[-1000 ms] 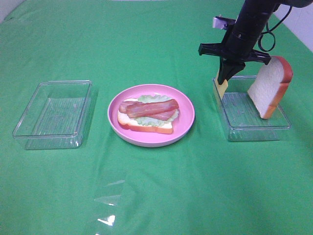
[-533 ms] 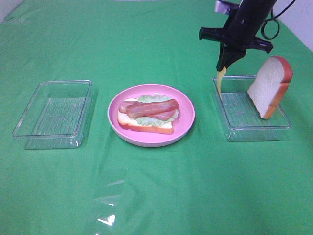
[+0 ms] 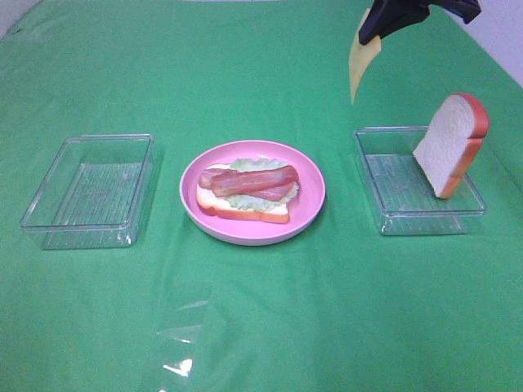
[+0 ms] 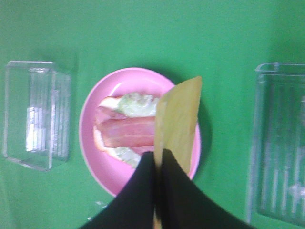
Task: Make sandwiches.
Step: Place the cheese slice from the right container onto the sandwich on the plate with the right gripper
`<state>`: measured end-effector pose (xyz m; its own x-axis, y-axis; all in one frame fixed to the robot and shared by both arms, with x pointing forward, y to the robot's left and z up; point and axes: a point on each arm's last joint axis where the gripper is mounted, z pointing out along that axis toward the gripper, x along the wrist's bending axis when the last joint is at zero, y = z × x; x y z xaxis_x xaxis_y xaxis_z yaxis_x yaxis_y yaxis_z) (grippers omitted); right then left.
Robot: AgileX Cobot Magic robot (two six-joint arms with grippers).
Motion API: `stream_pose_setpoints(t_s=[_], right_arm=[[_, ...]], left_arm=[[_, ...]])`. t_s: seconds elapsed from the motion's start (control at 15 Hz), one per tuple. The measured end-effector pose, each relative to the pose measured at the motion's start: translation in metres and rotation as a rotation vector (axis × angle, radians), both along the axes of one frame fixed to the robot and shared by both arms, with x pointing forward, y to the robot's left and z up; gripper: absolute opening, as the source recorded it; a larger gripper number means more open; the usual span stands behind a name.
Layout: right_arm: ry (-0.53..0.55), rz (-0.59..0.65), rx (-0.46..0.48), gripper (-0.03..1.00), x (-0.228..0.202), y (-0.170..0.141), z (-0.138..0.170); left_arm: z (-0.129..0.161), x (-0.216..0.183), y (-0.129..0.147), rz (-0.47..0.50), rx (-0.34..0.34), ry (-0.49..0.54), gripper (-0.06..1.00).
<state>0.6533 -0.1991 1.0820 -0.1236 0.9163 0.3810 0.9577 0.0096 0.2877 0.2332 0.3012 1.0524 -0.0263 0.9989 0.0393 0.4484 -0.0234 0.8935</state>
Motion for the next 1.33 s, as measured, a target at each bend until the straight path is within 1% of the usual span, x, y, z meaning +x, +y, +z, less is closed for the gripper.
stream_pose_setpoints(t_s=[0.07, 0.2, 0.33, 0.47, 0.6, 0.67, 0.73, 0.8, 0.93, 1.0, 1.13, 1.27, 1.33], right_arm=[[-0.026, 0.045, 0.070, 0.02, -0.013, 0.004, -0.004], [-0.063, 0.091, 0.175, 0.02, -0.035, 0.010, -0.011], [-0.049, 0.103, 0.205, 0.02, -0.046, 0.011, -0.019], [-0.026, 0.076, 0.219, 0.02, -0.049, 0.011, -0.027], [-0.009, 0.047, 0.270, 0.02, -0.045, 0.017, -0.036], [-0.008, 0.059, 0.307, 0.02, -0.043, 0.030, -0.042], [0.016, 0.114, 0.402, 0.02, -0.040, 0.066, -0.063], [0.024, 0.127, 0.430, 0.02, -0.040, 0.076, -0.069], [0.048, 0.153, 0.525, 0.02, -0.039, 0.107, -0.090], [0.055, 0.144, 0.567, 0.02, -0.036, 0.114, -0.100], [0.055, 0.111, 0.619, 0.02, -0.030, 0.118, -0.114], [0.057, 0.072, 0.630, 0.02, -0.024, 0.119, -0.125], [0.066, 0.056, 0.622, 0.02, -0.019, 0.120, -0.136]], left_arm=[[0.000, 0.000, 0.000, 0.000, 0.000, 0.000, 0.97], [0.000, 0.000, 0.000, 0.000, 0.000, 0.000, 0.97], [0.000, 0.000, 0.000, 0.000, 0.000, 0.000, 0.97], [0.000, 0.000, 0.000, 0.000, 0.000, 0.000, 0.97], [0.000, 0.000, 0.000, 0.000, 0.000, 0.000, 0.97], [0.000, 0.000, 0.000, 0.000, 0.000, 0.000, 0.97], [0.000, 0.000, 0.000, 0.000, 0.000, 0.000, 0.97], [0.000, 0.000, 0.000, 0.000, 0.000, 0.000, 0.97], [0.000, 0.000, 0.000, 0.000, 0.000, 0.000, 0.97], [0.000, 0.000, 0.000, 0.000, 0.000, 0.000, 0.97], [0.000, 0.000, 0.000, 0.000, 0.000, 0.000, 0.97], [0.000, 0.000, 0.000, 0.000, 0.000, 0.000, 0.97], [0.000, 0.000, 0.000, 0.000, 0.000, 0.000, 0.97]])
